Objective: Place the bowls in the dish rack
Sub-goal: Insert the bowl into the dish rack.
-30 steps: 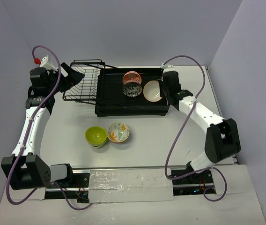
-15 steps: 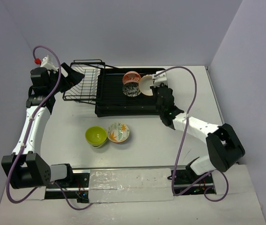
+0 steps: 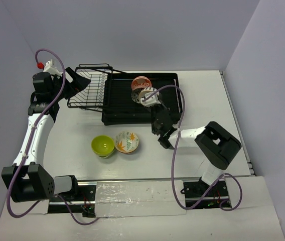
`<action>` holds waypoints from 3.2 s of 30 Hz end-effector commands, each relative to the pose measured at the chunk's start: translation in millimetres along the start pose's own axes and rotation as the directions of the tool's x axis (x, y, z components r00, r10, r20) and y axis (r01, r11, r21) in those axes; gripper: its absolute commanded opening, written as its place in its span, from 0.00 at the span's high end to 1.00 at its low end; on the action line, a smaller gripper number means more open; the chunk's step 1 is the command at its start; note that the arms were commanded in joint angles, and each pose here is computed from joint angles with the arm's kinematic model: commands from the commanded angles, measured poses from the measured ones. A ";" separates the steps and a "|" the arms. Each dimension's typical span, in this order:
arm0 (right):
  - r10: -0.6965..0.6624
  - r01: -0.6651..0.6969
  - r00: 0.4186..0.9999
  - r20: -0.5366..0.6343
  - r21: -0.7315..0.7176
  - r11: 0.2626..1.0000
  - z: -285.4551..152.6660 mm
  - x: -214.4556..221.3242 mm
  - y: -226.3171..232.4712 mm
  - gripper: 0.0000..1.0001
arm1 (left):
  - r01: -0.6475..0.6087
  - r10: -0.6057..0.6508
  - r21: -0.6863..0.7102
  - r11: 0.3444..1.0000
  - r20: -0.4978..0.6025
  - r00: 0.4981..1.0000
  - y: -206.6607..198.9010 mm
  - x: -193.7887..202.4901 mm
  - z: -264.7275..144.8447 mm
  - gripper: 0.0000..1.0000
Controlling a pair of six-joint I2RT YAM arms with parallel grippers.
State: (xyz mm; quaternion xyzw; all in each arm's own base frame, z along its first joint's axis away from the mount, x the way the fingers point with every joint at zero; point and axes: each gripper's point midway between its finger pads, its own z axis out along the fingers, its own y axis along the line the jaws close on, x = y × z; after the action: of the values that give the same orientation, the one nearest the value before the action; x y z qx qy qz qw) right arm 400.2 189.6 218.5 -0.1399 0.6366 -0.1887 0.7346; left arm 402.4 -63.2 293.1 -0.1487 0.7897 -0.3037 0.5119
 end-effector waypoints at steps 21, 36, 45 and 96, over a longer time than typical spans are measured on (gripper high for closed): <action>0.187 -0.220 0.957 0.223 0.135 0.966 -3.0 -42.4 -0.3 1.00 | -0.010 0.009 0.047 0.999 0.037 0.999 -12.6 -11.0 -4.8 0.05; 0.188 -0.221 0.952 0.242 0.118 0.968 10.1 -46.1 18.5 1.00 | -0.008 0.006 0.058 0.998 0.035 0.999 -15.3 -10.7 -5.9 0.05; 0.204 -0.227 0.952 0.229 0.077 0.971 3.1 -40.6 19.6 1.00 | -0.010 0.008 0.062 0.998 0.037 0.999 -16.5 -11.4 -6.8 0.05; 0.167 -0.181 0.976 0.139 0.096 0.979 7.9 -18.0 37.7 1.00 | 0.040 -0.041 0.027 0.999 0.039 0.998 -5.9 -17.1 -9.4 0.06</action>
State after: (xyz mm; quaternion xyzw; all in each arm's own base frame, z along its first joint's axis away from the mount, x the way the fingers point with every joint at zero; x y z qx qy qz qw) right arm 406.3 238.7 157.0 -0.1921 0.6465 -0.2055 0.7091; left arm 400.6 -53.7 299.6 -0.1690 0.7815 -0.3093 0.5149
